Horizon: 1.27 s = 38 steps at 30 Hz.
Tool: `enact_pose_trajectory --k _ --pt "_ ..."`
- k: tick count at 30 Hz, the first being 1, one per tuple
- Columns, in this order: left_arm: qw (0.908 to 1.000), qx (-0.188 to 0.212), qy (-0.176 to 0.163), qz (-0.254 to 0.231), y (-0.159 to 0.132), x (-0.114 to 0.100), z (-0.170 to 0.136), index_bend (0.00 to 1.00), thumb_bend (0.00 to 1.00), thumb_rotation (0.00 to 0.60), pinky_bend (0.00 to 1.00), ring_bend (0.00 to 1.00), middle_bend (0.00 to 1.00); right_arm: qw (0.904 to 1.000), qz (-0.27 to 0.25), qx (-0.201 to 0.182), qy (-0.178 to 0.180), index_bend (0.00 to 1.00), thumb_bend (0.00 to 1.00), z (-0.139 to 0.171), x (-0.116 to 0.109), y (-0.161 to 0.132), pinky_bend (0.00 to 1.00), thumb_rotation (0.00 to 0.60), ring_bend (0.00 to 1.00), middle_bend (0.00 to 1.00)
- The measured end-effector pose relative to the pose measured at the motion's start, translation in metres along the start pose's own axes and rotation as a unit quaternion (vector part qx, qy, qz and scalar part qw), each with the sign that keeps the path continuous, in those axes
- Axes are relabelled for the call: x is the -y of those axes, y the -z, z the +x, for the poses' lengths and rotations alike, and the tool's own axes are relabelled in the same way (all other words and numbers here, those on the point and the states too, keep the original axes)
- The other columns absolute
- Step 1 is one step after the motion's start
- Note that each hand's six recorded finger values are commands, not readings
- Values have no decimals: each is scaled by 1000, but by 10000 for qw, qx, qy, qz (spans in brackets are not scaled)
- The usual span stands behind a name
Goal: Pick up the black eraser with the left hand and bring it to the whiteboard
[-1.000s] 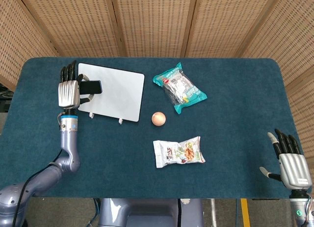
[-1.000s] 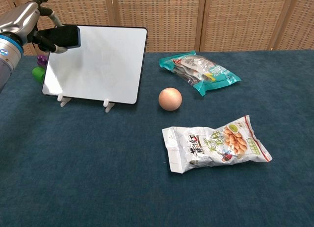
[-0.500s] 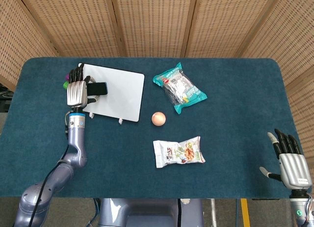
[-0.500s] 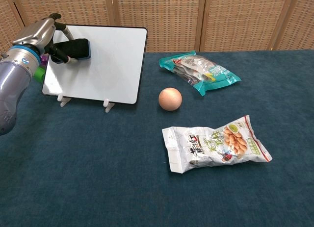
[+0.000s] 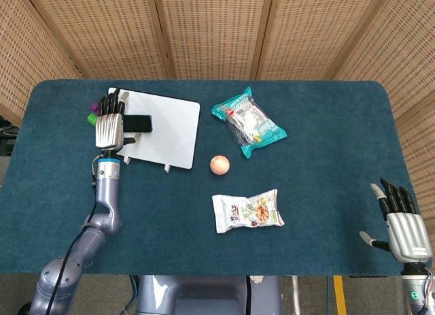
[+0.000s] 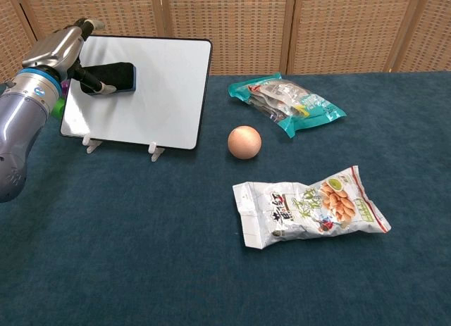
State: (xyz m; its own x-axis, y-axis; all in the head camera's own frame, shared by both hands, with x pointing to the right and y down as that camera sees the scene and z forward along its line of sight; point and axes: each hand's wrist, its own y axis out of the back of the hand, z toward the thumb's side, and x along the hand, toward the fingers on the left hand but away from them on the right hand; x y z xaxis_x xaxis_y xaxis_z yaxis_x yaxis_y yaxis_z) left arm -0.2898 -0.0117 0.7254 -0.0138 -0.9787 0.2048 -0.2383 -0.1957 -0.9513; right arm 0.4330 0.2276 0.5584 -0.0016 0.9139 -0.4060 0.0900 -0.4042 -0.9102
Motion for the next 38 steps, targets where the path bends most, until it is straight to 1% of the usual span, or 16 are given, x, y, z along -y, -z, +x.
enact_pose_trajectory --k 5,9,13,15,18,22,27,30,33,35,37,38 --pt "10000 47 9 24 0 1 -1 0 136 600 0 0 0 10000 -1 -1 1 21 53 0 0 0 0 600 0 0" --pt "9996 199 -131 -115 -4 -5 -2 0 128 600 0 0 0 10000 -4 0 -2 21 55 0 0 0 0 600 0 0" --pt "9970 544 -460 -311 -6 -23 -5 0 96 600 0 0 0 10000 -1 -4 -3 21 53 0 0 0 0 600 0 0" --pt "9950 709 -592 -386 0 -34 -7 0 42 600 0 0 0 10000 3 -6 -1 21 53 0 0 0 0 600 0 0" --pt "9936 887 -608 -333 18 -49 -9 0 1 600 0 0 0 10000 13 -10 3 21 53 0 0 0 0 600 0 0" --pt "9940 994 -417 -176 51 -67 -18 0 0 600 0 0 0 10000 33 -12 9 21 53 0 0 -1 0 600 0 0" --pt "9959 881 -8 -217 84 -84 -43 0 0 600 0 0 0 10000 73 -6 21 21 53 1 0 -2 0 600 0 0" --pt "9969 652 331 -300 104 -92 -69 0 0 600 0 0 0 10000 83 -3 26 21 55 1 0 -2 0 600 0 0" --pt "9969 244 687 -300 133 -102 -104 0 0 600 0 0 0 10000 88 -1 37 21 53 2 0 -2 0 600 0 0" --pt "9955 -106 912 -222 158 -109 -133 0 0 600 0 0 0 10000 91 0 41 21 53 2 0 -2 0 600 0 0" --pt "9928 -368 1118 -205 174 -109 -158 0 0 600 0 0 0 10000 91 -1 42 21 53 2 0 -2 0 600 0 0" --pt "9917 -436 1197 -200 178 -109 -166 0 0 600 0 0 0 10000 90 -4 43 21 55 2 0 -2 0 600 0 0"
